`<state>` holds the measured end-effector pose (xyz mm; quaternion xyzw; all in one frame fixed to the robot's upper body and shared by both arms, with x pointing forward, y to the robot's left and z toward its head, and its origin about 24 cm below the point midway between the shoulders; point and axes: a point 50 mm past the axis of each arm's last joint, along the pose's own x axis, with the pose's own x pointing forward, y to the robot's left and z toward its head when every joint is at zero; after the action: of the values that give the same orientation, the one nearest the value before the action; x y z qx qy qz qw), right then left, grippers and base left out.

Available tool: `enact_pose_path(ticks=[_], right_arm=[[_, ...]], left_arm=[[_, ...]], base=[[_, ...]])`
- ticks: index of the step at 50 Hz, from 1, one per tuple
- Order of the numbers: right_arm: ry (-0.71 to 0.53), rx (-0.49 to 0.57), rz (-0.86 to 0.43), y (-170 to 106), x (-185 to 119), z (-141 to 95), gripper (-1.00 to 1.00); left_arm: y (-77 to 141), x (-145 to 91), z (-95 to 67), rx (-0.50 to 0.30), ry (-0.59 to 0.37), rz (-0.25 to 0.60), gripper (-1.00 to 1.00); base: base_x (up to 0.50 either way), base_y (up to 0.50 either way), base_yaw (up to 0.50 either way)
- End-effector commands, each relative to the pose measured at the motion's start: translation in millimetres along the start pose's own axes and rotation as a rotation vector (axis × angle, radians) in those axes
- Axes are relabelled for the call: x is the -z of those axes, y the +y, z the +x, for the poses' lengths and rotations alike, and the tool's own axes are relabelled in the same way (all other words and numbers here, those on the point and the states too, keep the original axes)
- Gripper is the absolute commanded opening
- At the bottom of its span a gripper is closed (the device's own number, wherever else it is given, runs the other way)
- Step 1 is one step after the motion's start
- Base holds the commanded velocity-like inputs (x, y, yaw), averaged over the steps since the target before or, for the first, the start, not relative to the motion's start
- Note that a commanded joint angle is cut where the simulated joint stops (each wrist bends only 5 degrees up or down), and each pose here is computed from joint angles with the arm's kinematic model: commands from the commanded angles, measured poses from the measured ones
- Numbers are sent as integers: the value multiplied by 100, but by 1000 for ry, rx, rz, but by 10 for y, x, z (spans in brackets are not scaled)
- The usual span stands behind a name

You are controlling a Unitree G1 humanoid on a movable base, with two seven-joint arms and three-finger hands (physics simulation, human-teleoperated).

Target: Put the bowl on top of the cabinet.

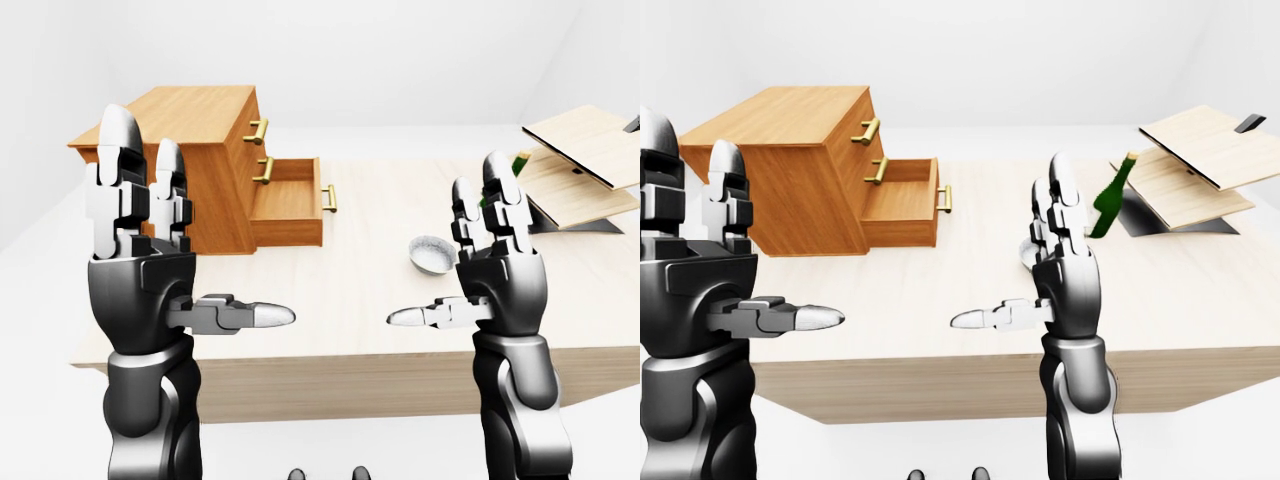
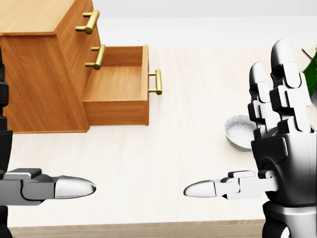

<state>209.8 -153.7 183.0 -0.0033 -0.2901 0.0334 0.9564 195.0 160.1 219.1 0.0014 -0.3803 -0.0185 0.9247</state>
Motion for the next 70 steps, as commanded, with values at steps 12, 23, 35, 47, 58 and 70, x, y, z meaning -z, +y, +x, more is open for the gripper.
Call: enact_pose_path(ticks=[12,23,35,47,58,70], right_arm=[[20,-6,-7,14,42,-4,100],[-23,-7,8,23,-48,6,100],[-5,-5,3,16,-12,-3,100],[9,-16,-10,42,17,-4,100],[12,-18,0,36,20,-14,100],[27,-11,-23,41,55,-9,100]], left_arm=[[1,-7,2,0,-4,-2,100],[0,-22,-2,-1,-9,-3,100],[-1,-47,2,-2,-21,-5,100],[-7,-62,5,-1,-29,-10,100],[-6,-56,2,-1,-25,-10,100],[-10,-56,-2,1,-24,-11,100]], base=[[0,50,0],[0,1,0],[44,0,0],[8,0,0],[0,0,0],[0,18,0]])
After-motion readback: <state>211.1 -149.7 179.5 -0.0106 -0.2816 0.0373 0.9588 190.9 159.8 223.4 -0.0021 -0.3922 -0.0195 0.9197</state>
